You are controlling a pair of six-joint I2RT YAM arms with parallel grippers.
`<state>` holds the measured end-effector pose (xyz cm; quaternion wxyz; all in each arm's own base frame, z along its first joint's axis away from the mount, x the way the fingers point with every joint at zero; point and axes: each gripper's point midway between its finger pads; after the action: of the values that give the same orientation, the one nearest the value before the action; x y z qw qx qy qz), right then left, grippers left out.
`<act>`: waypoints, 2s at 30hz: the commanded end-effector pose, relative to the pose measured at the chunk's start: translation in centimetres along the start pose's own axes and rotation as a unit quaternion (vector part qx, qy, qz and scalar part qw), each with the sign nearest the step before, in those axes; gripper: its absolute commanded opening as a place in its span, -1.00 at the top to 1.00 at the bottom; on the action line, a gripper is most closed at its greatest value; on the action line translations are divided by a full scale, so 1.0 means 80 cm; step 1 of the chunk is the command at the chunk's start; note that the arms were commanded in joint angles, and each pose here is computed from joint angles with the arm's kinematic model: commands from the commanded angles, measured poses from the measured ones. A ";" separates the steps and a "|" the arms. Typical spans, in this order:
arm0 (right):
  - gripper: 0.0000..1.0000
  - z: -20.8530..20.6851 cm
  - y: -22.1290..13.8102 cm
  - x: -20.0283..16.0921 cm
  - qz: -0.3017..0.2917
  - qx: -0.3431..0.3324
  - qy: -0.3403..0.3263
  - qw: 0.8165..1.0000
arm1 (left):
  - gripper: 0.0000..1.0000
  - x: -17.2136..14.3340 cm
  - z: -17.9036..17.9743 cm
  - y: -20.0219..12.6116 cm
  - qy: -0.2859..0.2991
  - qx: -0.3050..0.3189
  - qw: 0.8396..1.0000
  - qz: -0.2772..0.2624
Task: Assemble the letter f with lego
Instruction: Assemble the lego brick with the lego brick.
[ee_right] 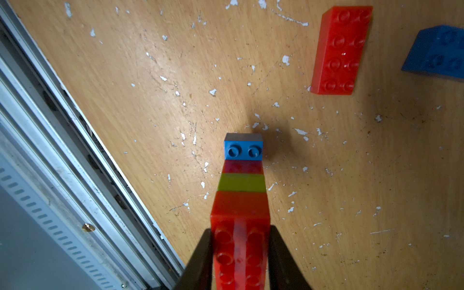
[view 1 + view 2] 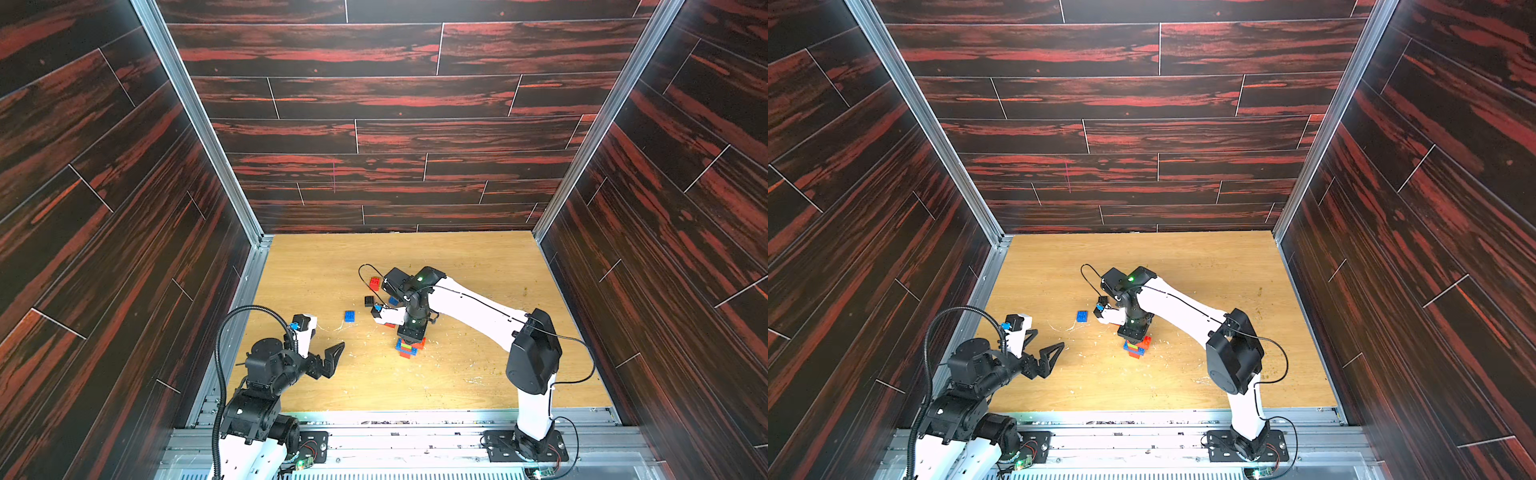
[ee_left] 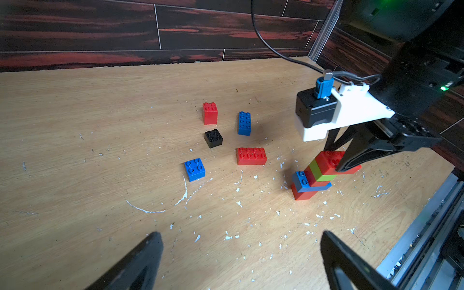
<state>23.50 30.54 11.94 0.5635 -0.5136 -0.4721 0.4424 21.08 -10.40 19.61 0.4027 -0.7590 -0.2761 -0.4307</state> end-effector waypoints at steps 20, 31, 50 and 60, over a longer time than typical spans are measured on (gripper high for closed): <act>0.54 0.025 0.038 -0.011 -0.010 0.034 -0.105 0.994 | -1.00 -0.003 -0.003 -0.001 0.006 -0.007 1.000 -0.005; 0.47 0.011 0.025 -0.005 -0.022 0.013 -0.159 0.987 | -1.00 -0.003 -0.007 -0.003 0.010 -0.016 1.000 -0.006; 0.30 0.010 0.001 0.007 -0.036 0.014 -0.142 0.989 | -1.00 -0.002 -0.011 -0.004 0.011 -0.024 1.000 -0.009; 0.15 0.009 -0.008 0.011 -0.044 0.009 -0.136 0.990 | -1.00 -0.003 -0.011 -0.003 0.010 -0.024 1.000 -0.008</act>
<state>23.33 31.19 12.47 0.5088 -0.4274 -0.5695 0.4837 20.55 -10.77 19.65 0.3898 -0.7620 -0.2718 -0.4399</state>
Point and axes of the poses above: each gripper's point midway between its finger pads, its own y axis out along the fingers, its own z axis along the line the jaws close on, x = y × z, and after that the axes turned 7 degrees about -y, right-handed
